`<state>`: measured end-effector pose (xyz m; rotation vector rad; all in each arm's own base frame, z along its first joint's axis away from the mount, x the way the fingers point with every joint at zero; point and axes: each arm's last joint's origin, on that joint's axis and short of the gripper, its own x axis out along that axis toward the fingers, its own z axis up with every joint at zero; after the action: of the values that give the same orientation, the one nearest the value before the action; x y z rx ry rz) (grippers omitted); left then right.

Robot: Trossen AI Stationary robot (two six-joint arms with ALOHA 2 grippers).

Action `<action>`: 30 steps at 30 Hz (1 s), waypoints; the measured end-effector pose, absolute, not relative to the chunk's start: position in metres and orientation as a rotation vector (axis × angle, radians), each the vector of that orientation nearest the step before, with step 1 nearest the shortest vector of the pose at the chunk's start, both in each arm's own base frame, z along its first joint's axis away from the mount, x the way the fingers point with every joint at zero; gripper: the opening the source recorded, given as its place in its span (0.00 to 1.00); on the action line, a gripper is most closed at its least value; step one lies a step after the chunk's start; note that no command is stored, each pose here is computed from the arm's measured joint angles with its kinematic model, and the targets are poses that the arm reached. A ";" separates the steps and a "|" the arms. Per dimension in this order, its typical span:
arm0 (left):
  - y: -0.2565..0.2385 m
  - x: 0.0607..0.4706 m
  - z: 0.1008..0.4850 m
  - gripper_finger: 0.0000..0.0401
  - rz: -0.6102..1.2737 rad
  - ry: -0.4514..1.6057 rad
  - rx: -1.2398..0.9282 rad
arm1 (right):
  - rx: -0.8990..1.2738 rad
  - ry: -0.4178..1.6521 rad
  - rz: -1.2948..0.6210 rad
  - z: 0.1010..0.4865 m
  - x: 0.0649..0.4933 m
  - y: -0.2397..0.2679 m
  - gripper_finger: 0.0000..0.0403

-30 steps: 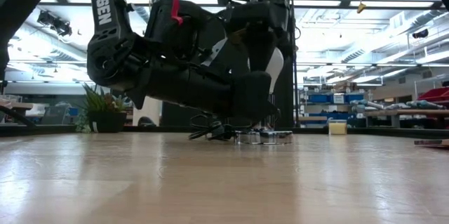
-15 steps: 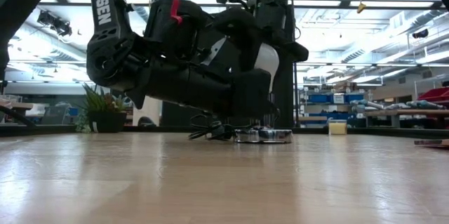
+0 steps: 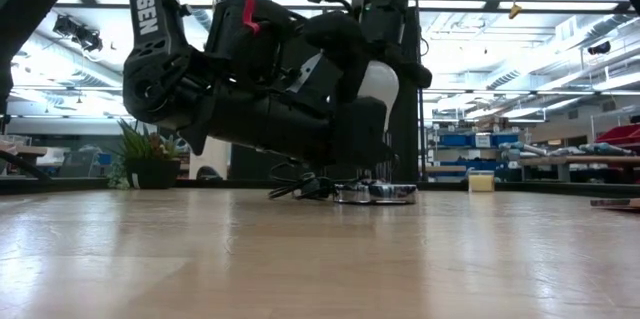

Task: Screw lightbulb
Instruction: Insert the white lightbulb into the silver lamp

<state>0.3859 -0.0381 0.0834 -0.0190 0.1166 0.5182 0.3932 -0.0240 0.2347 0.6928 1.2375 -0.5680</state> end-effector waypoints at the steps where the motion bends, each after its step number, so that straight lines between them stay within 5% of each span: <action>1: -0.038 0.386 0.083 0.46 0.518 0.117 -0.019 | 0.677 1.243 -0.548 0.235 0.393 -0.024 0.77; 9: -0.038 0.386 0.083 0.46 0.517 0.123 -0.016 | 0.626 1.275 -0.475 0.235 0.393 -0.023 0.98; 21: -0.038 0.386 0.081 0.46 0.518 0.136 -0.010 | 0.539 1.300 -0.376 0.240 0.393 -0.022 0.96; 30: -0.038 0.386 0.081 0.46 0.518 0.140 0.003 | 0.250 1.340 -0.177 0.246 0.392 -0.013 0.96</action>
<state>0.3857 -0.0382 0.0813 0.0025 0.1404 0.5178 0.3920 -0.0130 0.2463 0.2497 1.3402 -0.1772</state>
